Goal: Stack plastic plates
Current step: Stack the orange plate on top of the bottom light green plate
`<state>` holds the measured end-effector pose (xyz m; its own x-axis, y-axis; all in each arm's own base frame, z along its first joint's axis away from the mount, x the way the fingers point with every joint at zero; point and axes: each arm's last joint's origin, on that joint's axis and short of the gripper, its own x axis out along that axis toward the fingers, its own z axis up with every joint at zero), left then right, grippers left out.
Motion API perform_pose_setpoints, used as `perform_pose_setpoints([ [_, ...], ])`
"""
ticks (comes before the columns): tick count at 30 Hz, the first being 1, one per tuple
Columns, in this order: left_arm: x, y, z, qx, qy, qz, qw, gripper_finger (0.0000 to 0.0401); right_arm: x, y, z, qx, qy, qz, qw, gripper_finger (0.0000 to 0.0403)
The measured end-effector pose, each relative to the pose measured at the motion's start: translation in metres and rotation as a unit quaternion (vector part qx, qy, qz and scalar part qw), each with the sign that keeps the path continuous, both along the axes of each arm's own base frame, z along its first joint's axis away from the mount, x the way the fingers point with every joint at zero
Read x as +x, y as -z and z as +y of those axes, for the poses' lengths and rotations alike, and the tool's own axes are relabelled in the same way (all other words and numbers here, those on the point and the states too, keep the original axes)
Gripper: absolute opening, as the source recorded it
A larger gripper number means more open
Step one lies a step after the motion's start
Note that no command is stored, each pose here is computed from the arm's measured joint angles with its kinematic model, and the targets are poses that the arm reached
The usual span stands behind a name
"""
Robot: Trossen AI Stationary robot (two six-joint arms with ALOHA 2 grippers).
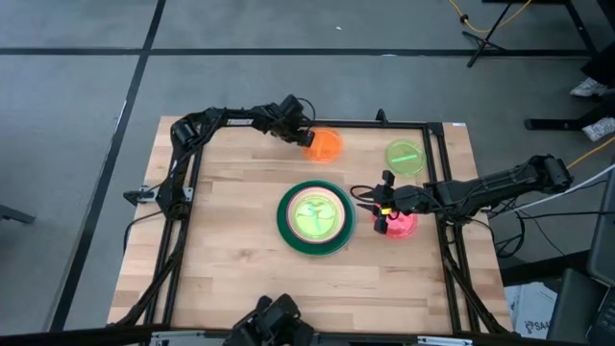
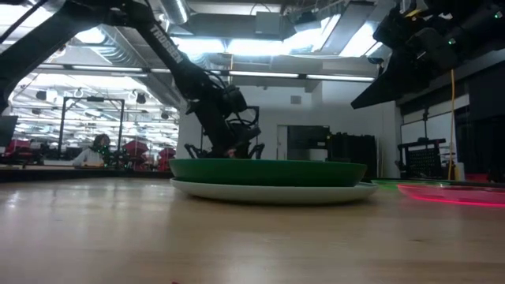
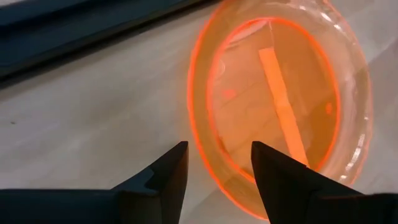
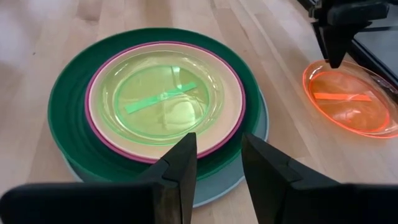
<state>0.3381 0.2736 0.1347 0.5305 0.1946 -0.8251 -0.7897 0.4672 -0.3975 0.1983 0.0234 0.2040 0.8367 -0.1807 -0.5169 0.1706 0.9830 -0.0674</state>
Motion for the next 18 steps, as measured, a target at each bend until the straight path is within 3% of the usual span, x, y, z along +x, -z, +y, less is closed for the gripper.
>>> perform_pose_setpoints([
  [6, 0.0003, -0.0003, -0.0002, -0.006, 0.011, -0.008, 1.0, 0.0154, 0.0, 0.0, 0.0, 0.0, 0.001, 0.0, 1.0, 0.0117],
  [18, -0.0014, 0.0002, 0.0012, 0.003, 0.02, -0.002, 1.0, 0.0056, 0.0, -0.0001, 0.0, 0.0, 0.001, 0.0, 1.0, 0.0117],
])
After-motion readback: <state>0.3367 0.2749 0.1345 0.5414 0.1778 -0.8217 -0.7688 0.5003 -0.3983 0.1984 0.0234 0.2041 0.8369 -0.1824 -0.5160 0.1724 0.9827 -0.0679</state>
